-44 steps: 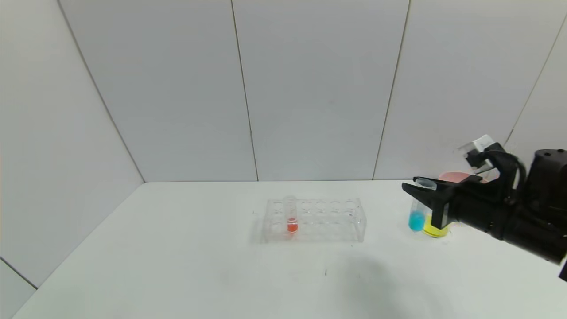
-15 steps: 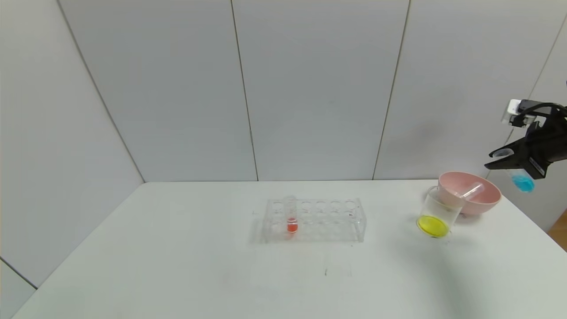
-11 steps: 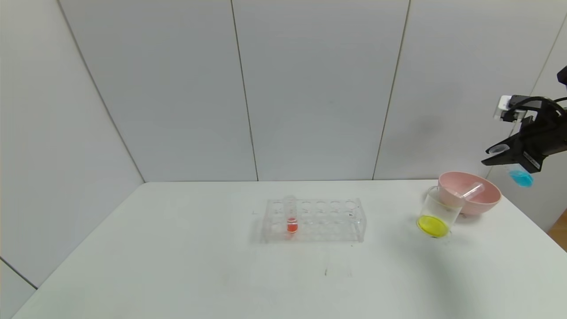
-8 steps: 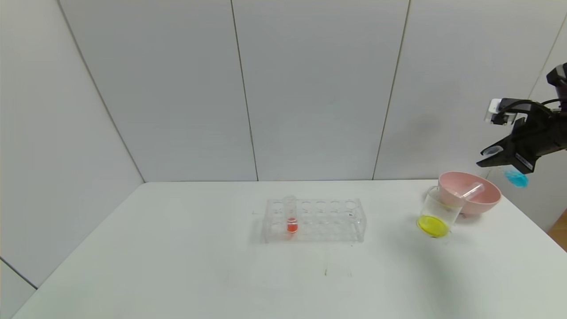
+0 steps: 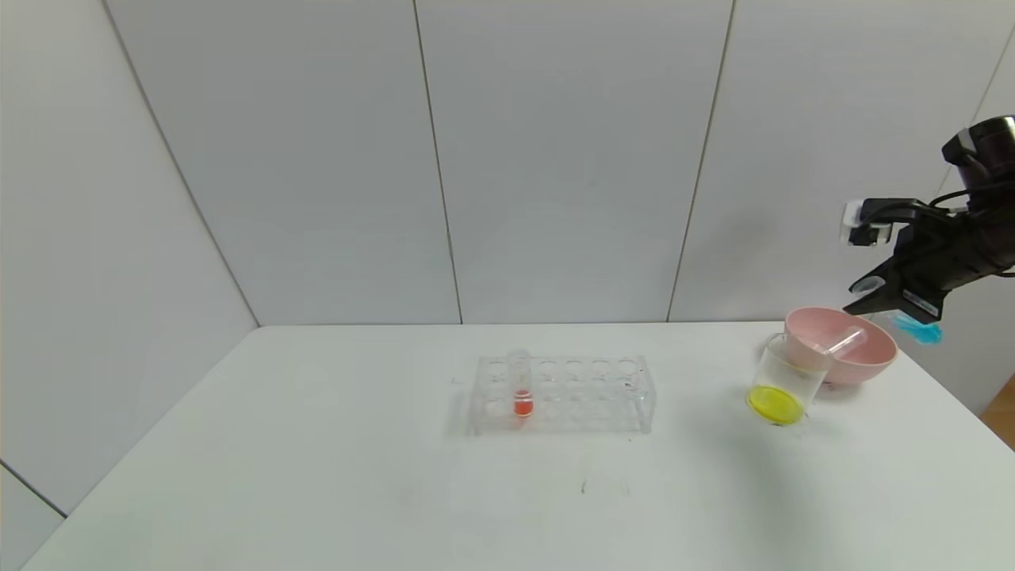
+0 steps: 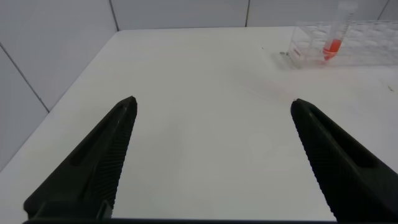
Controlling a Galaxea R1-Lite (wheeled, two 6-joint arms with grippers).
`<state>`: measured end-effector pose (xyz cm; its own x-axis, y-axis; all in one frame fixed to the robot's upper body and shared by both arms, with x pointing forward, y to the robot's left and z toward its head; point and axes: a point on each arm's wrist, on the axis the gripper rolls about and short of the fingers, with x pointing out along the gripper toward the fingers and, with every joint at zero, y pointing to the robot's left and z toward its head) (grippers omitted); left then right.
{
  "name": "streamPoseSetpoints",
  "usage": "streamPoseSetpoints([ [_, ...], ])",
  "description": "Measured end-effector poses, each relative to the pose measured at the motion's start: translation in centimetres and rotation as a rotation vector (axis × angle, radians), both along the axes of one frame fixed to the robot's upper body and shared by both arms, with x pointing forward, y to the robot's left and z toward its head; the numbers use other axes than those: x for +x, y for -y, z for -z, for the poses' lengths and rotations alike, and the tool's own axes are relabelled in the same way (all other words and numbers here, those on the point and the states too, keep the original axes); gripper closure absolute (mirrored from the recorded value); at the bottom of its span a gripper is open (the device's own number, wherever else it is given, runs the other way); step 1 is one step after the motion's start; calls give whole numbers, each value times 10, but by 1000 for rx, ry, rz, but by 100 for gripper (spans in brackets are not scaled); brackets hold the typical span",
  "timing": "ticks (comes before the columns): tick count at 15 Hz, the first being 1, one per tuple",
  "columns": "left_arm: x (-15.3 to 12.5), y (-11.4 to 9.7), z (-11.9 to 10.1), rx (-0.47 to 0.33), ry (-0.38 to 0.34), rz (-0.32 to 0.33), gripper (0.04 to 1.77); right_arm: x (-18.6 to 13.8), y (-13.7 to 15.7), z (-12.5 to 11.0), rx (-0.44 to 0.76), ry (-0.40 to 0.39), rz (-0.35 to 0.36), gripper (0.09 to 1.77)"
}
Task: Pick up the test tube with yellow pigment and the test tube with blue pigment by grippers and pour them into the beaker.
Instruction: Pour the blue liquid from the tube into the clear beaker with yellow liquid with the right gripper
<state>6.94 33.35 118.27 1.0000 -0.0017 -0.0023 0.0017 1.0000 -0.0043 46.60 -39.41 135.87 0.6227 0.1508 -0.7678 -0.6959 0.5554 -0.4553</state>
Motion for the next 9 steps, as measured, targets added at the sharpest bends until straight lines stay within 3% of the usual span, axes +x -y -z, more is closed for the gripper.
streamPoseSetpoints([
  [9,0,0,0,0,0,0,5,11,-25,15,-122,-62,-4,131],
])
